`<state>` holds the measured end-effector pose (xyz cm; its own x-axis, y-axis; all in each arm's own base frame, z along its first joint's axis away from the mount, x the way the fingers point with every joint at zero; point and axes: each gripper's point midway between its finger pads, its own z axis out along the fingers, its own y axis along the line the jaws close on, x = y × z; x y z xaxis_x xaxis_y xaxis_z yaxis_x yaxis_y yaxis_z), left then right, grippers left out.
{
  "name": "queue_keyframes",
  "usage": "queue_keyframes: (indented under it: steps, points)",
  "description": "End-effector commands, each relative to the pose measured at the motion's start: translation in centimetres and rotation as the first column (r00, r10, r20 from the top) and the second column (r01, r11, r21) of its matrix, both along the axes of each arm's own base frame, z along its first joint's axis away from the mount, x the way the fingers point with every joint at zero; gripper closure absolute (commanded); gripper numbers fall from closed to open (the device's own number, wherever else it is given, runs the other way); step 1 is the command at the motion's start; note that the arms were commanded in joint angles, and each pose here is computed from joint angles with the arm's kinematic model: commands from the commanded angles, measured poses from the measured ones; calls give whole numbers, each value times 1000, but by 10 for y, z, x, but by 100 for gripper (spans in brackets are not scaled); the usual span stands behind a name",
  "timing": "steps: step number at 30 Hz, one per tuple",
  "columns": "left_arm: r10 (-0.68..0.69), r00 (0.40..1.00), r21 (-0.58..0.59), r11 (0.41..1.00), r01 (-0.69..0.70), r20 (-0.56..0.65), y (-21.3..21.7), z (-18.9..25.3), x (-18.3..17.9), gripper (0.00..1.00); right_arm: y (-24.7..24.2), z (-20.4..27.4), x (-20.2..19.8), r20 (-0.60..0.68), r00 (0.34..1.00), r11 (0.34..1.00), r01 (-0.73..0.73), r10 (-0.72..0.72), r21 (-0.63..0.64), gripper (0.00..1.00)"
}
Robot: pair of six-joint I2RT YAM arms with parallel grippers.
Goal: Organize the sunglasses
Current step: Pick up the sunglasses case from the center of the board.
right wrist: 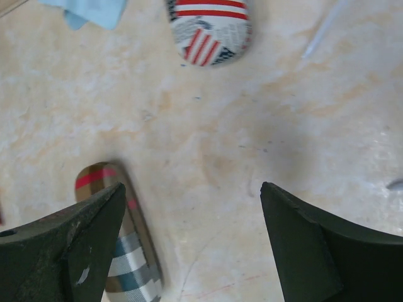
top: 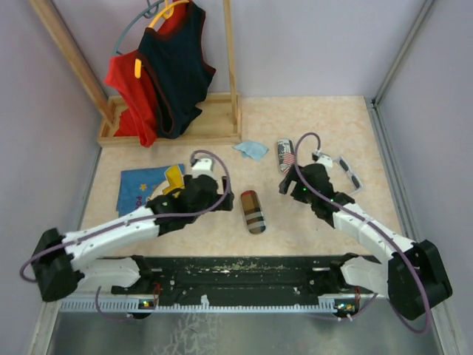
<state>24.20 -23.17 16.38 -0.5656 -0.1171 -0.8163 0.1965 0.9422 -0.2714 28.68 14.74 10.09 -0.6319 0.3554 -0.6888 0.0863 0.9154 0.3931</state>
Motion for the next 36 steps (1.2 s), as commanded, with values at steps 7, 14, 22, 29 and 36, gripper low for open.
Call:
queue_keyframes:
  steps: [7, 14, 22, 29, 36]
  points:
    - [171, 980, 32, 985, -169, -101, -83, -30, 0, 0, -27, -8, -16, 12, 997, 977, 76, -80, 198, 13]
    - [283, 936, 180, 952, -247, -210, -100, -71, -1, 0, -29, -5, -25, 31, 997, 976, 62, -70, 208, 13]
    - [294, 923, 240, 942, -236, -248, -114, -100, -2, 0, -27, -10, -31, 31, 999, 978, 32, -39, 206, 13]
    - [291, 922, 254, 940, -226, -257, -123, -107, 0, 0, -27, -10, -33, 39, 999, 981, 17, -25, 194, 14]
    - [290, 921, 269, 938, -220, -259, -127, -114, 1, 5, -28, -12, -33, 37, 999, 984, 7, -14, 179, 14]
